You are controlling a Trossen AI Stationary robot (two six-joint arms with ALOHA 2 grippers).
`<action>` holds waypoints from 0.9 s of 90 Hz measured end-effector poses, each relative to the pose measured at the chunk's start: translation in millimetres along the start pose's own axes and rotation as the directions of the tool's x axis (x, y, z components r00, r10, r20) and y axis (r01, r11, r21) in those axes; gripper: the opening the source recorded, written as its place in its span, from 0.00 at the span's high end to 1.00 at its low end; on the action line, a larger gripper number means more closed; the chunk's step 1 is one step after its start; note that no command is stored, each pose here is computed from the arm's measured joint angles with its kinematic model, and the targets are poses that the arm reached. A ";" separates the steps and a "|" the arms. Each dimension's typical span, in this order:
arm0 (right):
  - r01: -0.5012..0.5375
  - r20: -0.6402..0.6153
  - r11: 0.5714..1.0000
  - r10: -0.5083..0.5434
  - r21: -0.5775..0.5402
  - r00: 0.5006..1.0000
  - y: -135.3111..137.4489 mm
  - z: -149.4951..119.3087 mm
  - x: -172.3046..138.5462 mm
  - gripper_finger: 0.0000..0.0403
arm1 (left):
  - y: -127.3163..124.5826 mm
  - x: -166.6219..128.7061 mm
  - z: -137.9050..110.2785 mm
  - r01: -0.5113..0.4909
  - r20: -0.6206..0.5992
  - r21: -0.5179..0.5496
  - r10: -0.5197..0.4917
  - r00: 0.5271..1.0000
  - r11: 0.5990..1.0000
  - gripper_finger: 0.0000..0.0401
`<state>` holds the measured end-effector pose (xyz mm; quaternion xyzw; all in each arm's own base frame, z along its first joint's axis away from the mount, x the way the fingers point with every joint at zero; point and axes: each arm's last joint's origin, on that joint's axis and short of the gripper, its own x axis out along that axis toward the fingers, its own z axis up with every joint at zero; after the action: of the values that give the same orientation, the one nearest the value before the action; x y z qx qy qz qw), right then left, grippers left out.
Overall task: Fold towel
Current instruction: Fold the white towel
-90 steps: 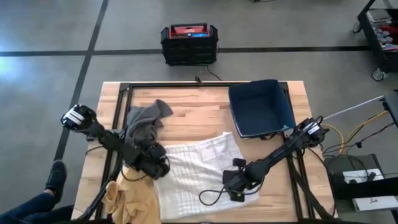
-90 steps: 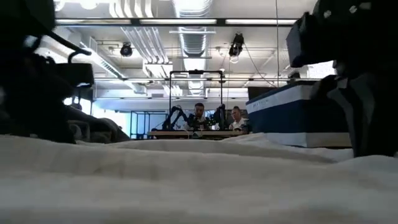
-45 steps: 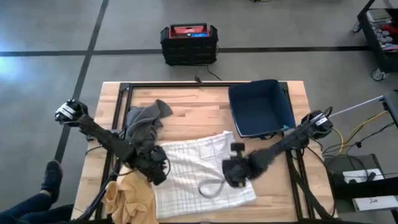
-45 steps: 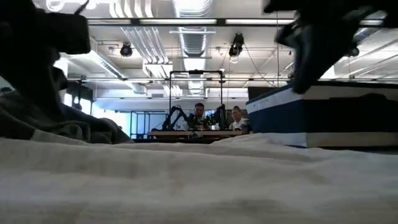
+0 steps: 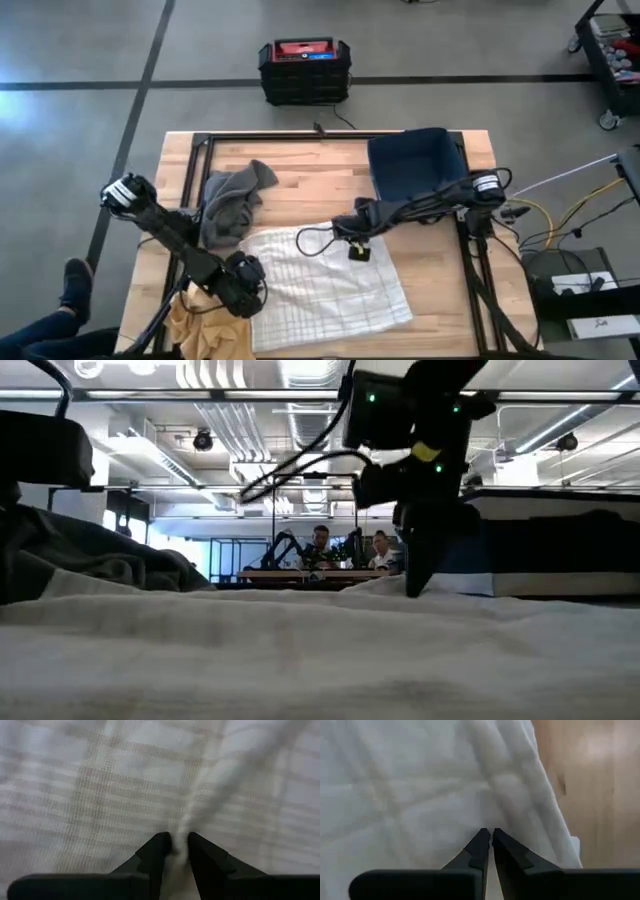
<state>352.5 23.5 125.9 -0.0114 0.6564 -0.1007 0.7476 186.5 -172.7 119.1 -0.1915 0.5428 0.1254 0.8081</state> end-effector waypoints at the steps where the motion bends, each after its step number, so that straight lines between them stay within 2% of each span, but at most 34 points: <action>1: 0.001 -0.004 1.000 -0.001 0.002 1.000 -0.9 -0.1 0.4 0.97 | -0.1 0.4 -0.3 -0.001 -0.003 0.001 0.001 1.000 1.000 0.81; 12: 0.024 -0.052 0.998 -0.021 0.052 0.998 -13.5 -4.7 5.1 0.97 | -1.5 -0.1 -2.5 0.013 -0.021 0.007 -0.013 1.000 1.000 0.81; 24: 0.107 -0.088 0.990 -0.099 0.091 0.991 -25.5 -8.1 7.1 0.97 | -1.5 -5.3 -2.1 0.029 -0.015 0.008 -0.029 0.999 1.000 0.81; 38: 0.098 -0.063 0.992 -0.093 0.080 0.994 -24.8 -1.8 -1.9 0.97 | -1.7 -11.8 0.1 0.053 -0.002 0.008 -0.053 0.999 0.999 0.81; 44: 0.055 -0.016 0.997 -0.055 0.058 0.998 -21.1 4.9 -14.1 0.97 | -1.2 -16.4 1.1 0.068 0.001 0.004 -0.068 0.998 0.998 0.81; 50: -0.019 0.027 1.000 0.019 0.012 0.999 -13.3 10.3 -29.2 0.97 | 0.4 -22.8 2.8 0.072 0.014 0.003 -0.072 0.997 0.997 0.81; 60: -0.116 0.102 0.991 0.122 -0.061 0.987 7.7 12.8 -57.6 0.97 | -4.0 -39.5 11.5 0.123 0.116 0.006 -0.123 0.986 0.992 0.81; 71: -0.147 0.161 0.979 0.170 -0.143 0.972 40.1 1.9 -81.5 0.97 | -3.7 -48.0 16.9 0.109 0.216 0.049 -0.117 0.969 0.993 0.81; 81: -0.166 0.144 0.968 0.194 -0.186 0.970 71.5 -15.0 -84.1 0.97 | -4.9 -54.3 23.6 0.074 0.338 0.093 -0.102 0.936 0.993 0.81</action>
<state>337.5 109.1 195.4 -0.0246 0.5983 0.0261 0.8005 187.5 -166.2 178.1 -0.1588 0.3896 0.0989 0.9018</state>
